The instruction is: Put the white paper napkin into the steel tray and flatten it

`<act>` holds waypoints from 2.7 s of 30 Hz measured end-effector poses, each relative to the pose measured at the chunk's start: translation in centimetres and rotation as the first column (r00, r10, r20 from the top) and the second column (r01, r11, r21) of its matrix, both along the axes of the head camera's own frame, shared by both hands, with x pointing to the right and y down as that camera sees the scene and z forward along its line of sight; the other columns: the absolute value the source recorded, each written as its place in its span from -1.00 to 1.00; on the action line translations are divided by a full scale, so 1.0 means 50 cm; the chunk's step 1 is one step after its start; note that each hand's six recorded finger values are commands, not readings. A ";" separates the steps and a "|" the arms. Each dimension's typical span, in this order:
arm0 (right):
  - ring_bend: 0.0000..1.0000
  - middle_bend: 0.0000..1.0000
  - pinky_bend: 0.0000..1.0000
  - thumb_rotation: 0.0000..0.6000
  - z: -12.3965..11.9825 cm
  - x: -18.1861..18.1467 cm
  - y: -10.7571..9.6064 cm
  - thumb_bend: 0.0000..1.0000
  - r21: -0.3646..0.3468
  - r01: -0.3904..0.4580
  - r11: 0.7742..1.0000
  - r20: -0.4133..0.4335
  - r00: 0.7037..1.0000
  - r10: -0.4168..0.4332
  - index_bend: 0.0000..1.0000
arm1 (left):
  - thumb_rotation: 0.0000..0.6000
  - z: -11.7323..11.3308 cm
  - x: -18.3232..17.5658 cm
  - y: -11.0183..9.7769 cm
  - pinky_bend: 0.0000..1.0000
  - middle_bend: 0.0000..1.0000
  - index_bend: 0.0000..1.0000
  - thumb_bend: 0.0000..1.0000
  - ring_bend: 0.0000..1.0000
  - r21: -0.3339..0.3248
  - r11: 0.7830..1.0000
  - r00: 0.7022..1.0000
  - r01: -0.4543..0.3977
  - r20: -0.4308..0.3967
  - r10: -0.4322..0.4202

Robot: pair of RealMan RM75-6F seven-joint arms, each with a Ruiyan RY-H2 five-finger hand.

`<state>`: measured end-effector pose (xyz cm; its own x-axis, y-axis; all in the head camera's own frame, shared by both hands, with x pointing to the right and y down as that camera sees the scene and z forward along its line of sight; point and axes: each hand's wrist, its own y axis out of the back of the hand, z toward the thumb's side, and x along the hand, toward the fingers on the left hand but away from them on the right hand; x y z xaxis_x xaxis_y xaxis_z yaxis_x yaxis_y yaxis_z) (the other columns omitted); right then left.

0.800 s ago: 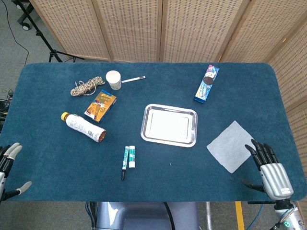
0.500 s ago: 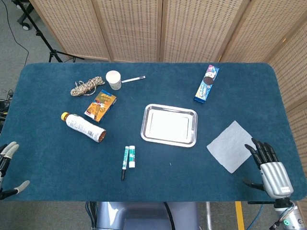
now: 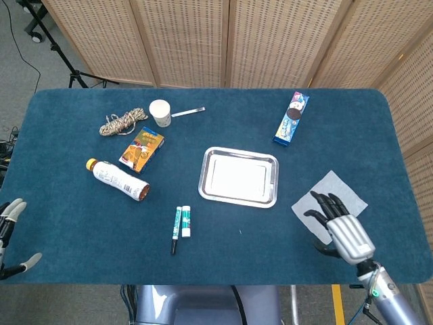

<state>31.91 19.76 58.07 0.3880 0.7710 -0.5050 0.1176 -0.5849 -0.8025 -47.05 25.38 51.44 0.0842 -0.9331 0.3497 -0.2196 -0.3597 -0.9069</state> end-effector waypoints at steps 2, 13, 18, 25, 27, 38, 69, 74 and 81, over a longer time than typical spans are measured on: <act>-1.00 -1.00 -1.00 1.00 0.008 -0.029 -0.023 0.03 -0.017 0.042 0.999 -0.014 0.999 -0.042 -0.35 | 1.00 0.004 0.000 -0.002 -1.00 -1.00 -1.00 -1.00 -1.00 -0.006 1.000 1.000 0.003 0.007 -0.003; -1.00 -1.00 -1.00 1.00 0.102 -0.109 -0.141 0.04 -0.051 0.159 0.986 -0.190 0.968 -0.166 -0.35 | 1.00 0.027 -0.004 -0.016 -1.00 -1.00 -1.00 -1.00 -1.00 -0.037 0.999 0.999 0.026 0.034 -0.025; -1.00 -1.00 -1.00 1.00 0.145 -0.098 -0.164 0.08 -0.057 0.190 0.980 -0.261 0.945 -0.198 -0.35 | 1.00 0.035 -0.005 -0.021 -1.00 -1.00 -1.00 -1.00 -1.00 -0.048 0.998 0.998 0.037 0.047 -0.035; -1.00 -1.00 -1.00 1.00 0.182 -0.088 -0.159 0.09 -0.097 0.235 0.967 -0.296 0.921 -0.254 -0.35 | 1.00 0.042 -0.001 -0.022 -1.00 -1.00 -1.00 -1.00 -1.00 -0.055 0.998 0.998 0.037 0.059 -0.033; -1.00 -1.00 -1.00 1.00 0.188 -0.085 -0.153 0.09 -0.107 0.248 0.963 -0.300 0.915 -0.269 -0.35 | 1.00 0.044 0.000 -0.022 -1.00 -1.00 -1.00 -1.00 -1.00 -0.057 0.998 0.998 0.036 0.061 -0.033; -1.00 -1.00 -1.00 1.00 0.208 -0.069 -0.146 0.09 -0.125 0.291 0.949 -0.324 0.892 -0.316 -0.35 | 1.00 0.047 0.002 -0.021 -1.00 -1.00 -1.00 -1.00 -1.00 -0.061 0.998 0.997 0.034 0.069 -0.030; -1.00 -1.00 -1.00 1.00 0.260 -0.034 -0.120 0.03 -0.117 0.299 0.947 -0.373 0.871 -0.321 -0.35 | 1.00 0.049 0.003 -0.022 -1.00 -1.00 -1.00 -1.00 -1.00 -0.067 0.997 0.997 0.034 0.073 -0.030; -1.00 -1.00 -1.00 1.00 0.268 -0.031 -0.118 0.03 -0.118 0.299 0.947 -0.375 0.870 -0.322 -0.28 | 1.00 0.049 0.003 -0.021 -1.00 -1.00 -1.00 -1.00 -1.00 -0.067 0.997 0.997 0.035 0.071 -0.030; -1.00 -1.00 -1.00 1.00 0.275 -0.027 -0.115 0.08 -0.113 0.296 0.949 -0.373 0.872 -0.316 0.14 | 1.00 0.048 0.002 -0.022 -1.00 -1.00 -1.00 -1.00 -1.00 -0.066 0.997 0.997 0.036 0.070 -0.032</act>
<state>30.56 13.99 71.82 0.3700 0.6143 -0.6969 -0.3827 -0.5828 -0.7169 -46.96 24.30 53.85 0.0263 -0.9091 0.4157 -0.1705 -0.4138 -0.8942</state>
